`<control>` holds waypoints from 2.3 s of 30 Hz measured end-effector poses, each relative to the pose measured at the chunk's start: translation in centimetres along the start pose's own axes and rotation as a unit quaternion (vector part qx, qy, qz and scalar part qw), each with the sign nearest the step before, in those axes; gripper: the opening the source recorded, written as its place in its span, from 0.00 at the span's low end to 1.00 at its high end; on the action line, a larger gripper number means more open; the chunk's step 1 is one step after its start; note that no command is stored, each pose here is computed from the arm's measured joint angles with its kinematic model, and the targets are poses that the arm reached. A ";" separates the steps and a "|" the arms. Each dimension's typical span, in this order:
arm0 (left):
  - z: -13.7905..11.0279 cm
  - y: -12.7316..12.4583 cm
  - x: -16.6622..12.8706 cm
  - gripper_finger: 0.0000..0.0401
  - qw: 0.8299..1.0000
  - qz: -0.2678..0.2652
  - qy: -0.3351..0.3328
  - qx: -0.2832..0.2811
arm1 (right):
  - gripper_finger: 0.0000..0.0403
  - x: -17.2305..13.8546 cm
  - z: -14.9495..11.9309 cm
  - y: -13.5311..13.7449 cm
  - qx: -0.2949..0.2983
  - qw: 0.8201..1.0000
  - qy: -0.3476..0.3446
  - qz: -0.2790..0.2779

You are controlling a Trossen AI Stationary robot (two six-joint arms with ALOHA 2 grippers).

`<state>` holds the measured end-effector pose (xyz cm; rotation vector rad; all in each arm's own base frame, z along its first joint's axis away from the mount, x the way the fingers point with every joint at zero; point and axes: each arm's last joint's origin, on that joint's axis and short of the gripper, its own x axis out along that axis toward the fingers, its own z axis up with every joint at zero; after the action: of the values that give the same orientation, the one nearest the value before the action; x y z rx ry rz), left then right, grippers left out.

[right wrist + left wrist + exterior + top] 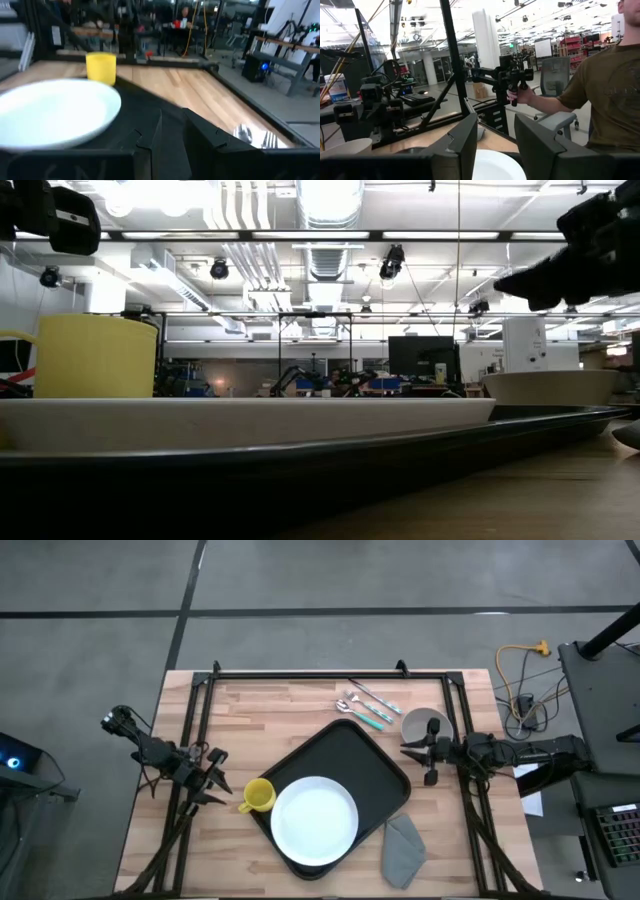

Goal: Set up tray
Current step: Put the brown bowl on the white plate on the black tray

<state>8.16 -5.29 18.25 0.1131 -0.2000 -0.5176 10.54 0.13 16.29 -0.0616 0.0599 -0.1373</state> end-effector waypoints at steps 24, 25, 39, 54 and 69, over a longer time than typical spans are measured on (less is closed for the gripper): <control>0.0 0.0 0.0 0.29 1.000 0.000 0.000 0.000 | 0.17 -1.0 4.6 -0.4 0.129 0.970 -0.205 0.010; 0.0 0.0 0.0 0.29 1.000 0.000 0.000 0.000 | 0.17 -1.0 4.9 -0.5 0.126 0.971 -0.202 0.010; 0.0 0.0 0.0 0.29 1.000 0.000 0.000 0.000 | 0.17 -3.2 10.7 -1.3 0.165 0.986 0.035 -0.004; 0.0 0.0 0.0 0.29 1.000 0.000 0.000 0.000 | 0.17 -0.1 14.1 -0.8 0.140 0.957 0.253 -0.034; 0.0 0.0 0.0 0.29 1.000 0.000 0.000 0.000 | 0.17 1.9 13.3 -0.3 0.086 0.817 0.559 -0.114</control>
<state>8.17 -5.29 18.22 0.1135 -0.1990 -0.5177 13.24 0.32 29.44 0.2061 1.2299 -0.4065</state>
